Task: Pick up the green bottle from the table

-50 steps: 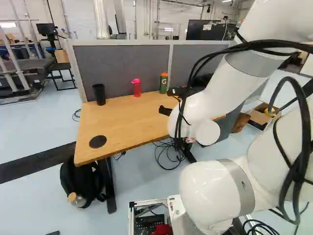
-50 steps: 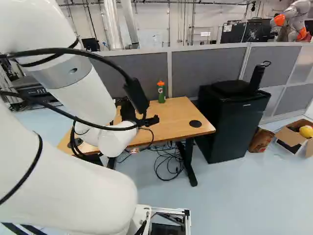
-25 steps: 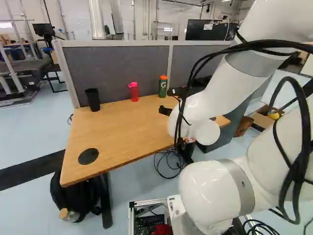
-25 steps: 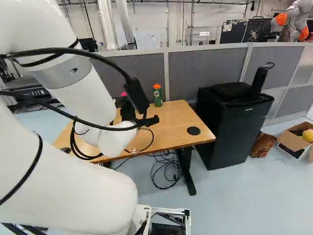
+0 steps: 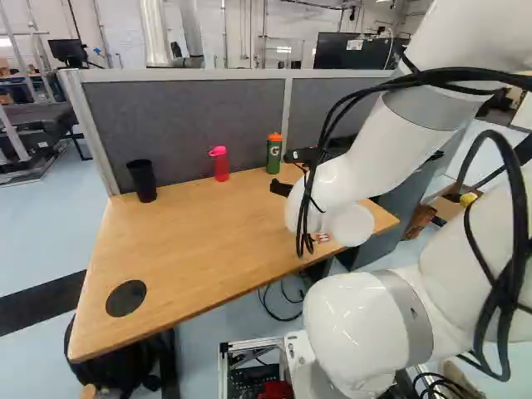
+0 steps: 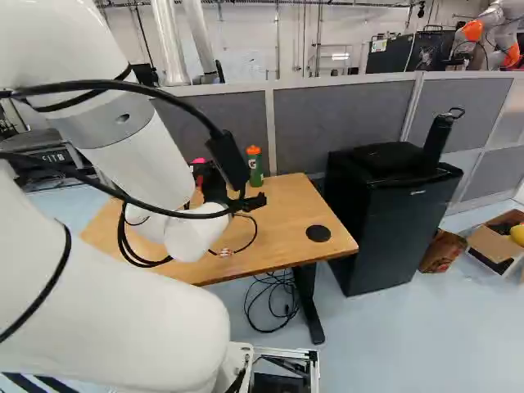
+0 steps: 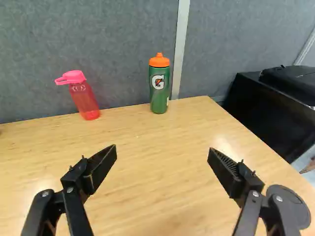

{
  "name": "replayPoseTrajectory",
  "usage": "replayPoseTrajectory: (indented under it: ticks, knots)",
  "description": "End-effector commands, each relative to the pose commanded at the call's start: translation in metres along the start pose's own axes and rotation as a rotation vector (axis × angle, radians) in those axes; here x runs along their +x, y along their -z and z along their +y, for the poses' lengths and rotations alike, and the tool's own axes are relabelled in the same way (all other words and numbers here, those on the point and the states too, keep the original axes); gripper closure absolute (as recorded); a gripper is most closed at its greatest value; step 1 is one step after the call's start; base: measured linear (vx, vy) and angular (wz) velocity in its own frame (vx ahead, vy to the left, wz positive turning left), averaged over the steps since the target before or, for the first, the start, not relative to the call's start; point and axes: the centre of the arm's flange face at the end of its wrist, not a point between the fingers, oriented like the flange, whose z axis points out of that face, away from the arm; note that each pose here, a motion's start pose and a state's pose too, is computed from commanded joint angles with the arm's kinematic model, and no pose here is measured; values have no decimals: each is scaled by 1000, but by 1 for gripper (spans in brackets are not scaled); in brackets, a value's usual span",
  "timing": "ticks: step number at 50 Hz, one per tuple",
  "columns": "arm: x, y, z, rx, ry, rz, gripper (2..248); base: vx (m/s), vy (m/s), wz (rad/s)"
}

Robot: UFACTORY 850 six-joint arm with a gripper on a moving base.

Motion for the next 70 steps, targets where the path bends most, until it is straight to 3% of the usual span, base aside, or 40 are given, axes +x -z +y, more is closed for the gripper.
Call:
replayPoseTrajectory:
  ticks: [23, 24, 70]
  knots:
    - [0, 0, 0, 0, 0, 0, 3, 155, -45, -16]
    - [5, -10, 0, 0, 0, -5, 3, 122, -3, -6]
    - [42, -99, 0, 1, 0, -20, 3, 7, 0, 0]
